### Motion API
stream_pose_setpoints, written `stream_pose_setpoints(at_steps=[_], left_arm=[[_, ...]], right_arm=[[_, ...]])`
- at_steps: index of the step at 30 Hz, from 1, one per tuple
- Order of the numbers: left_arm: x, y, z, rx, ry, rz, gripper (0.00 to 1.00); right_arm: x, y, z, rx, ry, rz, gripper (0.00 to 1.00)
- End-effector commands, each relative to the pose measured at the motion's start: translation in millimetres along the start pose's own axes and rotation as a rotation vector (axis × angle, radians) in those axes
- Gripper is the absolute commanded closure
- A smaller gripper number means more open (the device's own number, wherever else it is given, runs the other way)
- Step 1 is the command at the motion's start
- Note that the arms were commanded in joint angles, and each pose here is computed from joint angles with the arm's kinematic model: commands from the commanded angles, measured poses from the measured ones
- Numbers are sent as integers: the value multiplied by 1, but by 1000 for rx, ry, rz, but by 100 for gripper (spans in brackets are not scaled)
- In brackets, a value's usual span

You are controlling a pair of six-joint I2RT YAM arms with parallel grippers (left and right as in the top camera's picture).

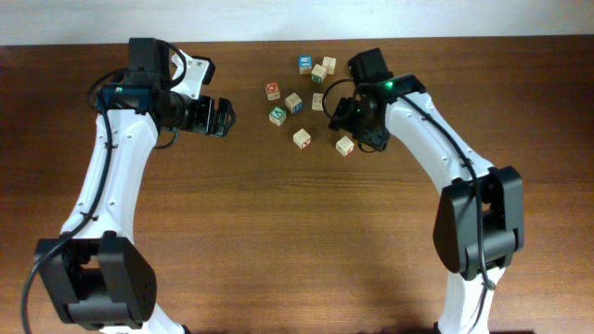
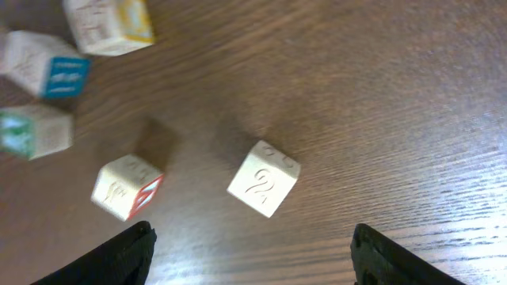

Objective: Rotate 4 blocks

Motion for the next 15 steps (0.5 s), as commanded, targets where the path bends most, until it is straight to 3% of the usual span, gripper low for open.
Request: stream_pose_setpoints(at_steps=[1, 4, 15], left_arm=[[3, -2, 13, 192, -173, -9, 1], [2, -5, 23, 343, -309, -35, 1], [4, -5, 23, 342, -307, -50, 1]], right_arm=[[7, 12, -5, -76, 92, -46, 21], [4, 30, -7, -92, 113, -16, 24], [4, 60, -11, -133, 135, -8, 28]])
Point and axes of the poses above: each gripper's point midway between its finger pads, its own y axis out along the fingers, its own z axis along the line the jaws close on, x = y × z, the point moved 10 cm from there along -y, back along the fingers, and after that the axes turned 5 degrees about -y, right-handed, at the moved point
